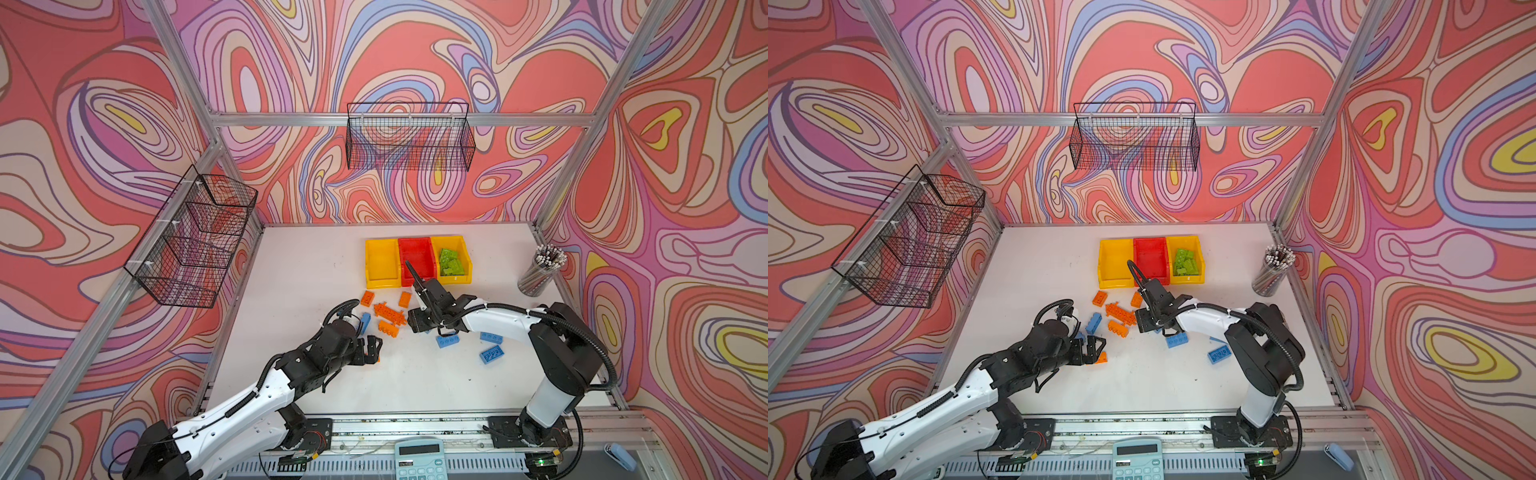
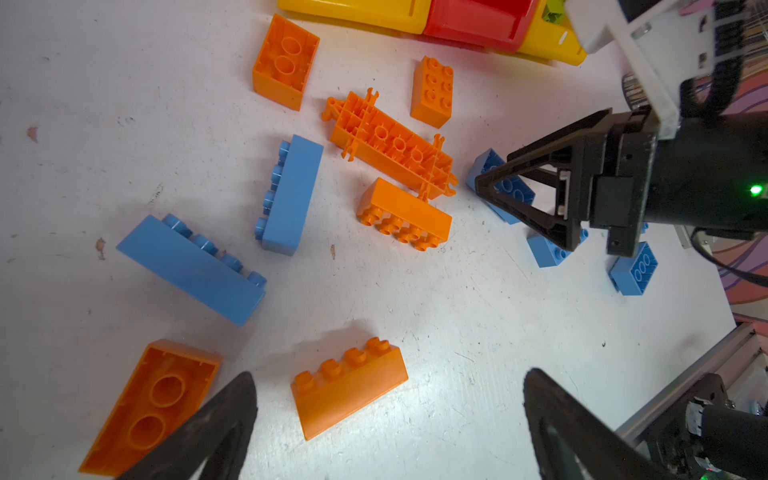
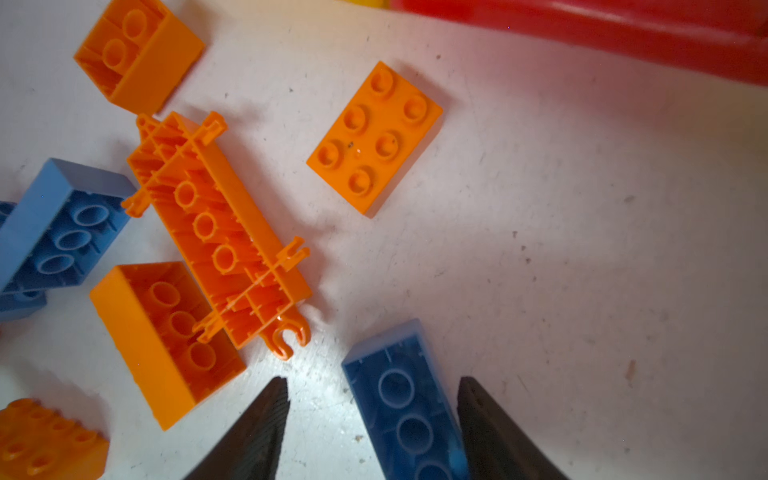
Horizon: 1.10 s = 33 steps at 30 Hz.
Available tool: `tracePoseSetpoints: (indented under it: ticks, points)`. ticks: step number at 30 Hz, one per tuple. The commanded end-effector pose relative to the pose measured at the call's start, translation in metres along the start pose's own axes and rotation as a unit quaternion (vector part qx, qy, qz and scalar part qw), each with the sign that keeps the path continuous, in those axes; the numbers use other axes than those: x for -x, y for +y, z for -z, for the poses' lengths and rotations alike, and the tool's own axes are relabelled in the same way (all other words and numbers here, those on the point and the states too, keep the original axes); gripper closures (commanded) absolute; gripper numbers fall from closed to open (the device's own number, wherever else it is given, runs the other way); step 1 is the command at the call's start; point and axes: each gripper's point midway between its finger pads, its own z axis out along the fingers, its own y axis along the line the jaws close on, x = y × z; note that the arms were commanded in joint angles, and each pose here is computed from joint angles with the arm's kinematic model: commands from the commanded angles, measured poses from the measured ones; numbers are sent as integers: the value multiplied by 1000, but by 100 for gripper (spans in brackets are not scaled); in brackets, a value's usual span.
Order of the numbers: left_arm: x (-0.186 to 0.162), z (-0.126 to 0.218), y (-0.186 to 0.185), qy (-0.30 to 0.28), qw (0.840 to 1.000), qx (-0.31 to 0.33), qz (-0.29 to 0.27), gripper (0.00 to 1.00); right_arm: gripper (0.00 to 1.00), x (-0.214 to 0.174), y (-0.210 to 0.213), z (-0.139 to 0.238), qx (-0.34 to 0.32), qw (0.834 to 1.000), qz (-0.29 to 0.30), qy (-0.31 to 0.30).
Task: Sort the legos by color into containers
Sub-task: 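Lower the open right gripper onto a blue brick and close it, then lift the blue brick with the right gripper and drop it into the red bin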
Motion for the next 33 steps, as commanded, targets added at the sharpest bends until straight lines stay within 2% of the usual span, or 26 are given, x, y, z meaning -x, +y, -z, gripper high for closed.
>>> tracePoseSetpoints:
  ticks: [1,18,26,30,33]
  points:
    - [-4,-1,6,4,1000,14,6,0,32,-6,0,-5,0,1000,2,4]
    - [0,-5,1,5,1000,13,-2,0,35,-4,-8,1,-25,1000,10,9]
    - [-1,-1,6,-2,1000,16,-2,0,56,-19,-11,-18,-31,999,4,36]
    - [-2,0,9,-5,1000,20,-3,0,61,-22,-13,-19,-38,998,4,42]
    - [-2,0,9,-5,1000,19,-5,0,69,-19,-15,-15,-49,998,3,41]
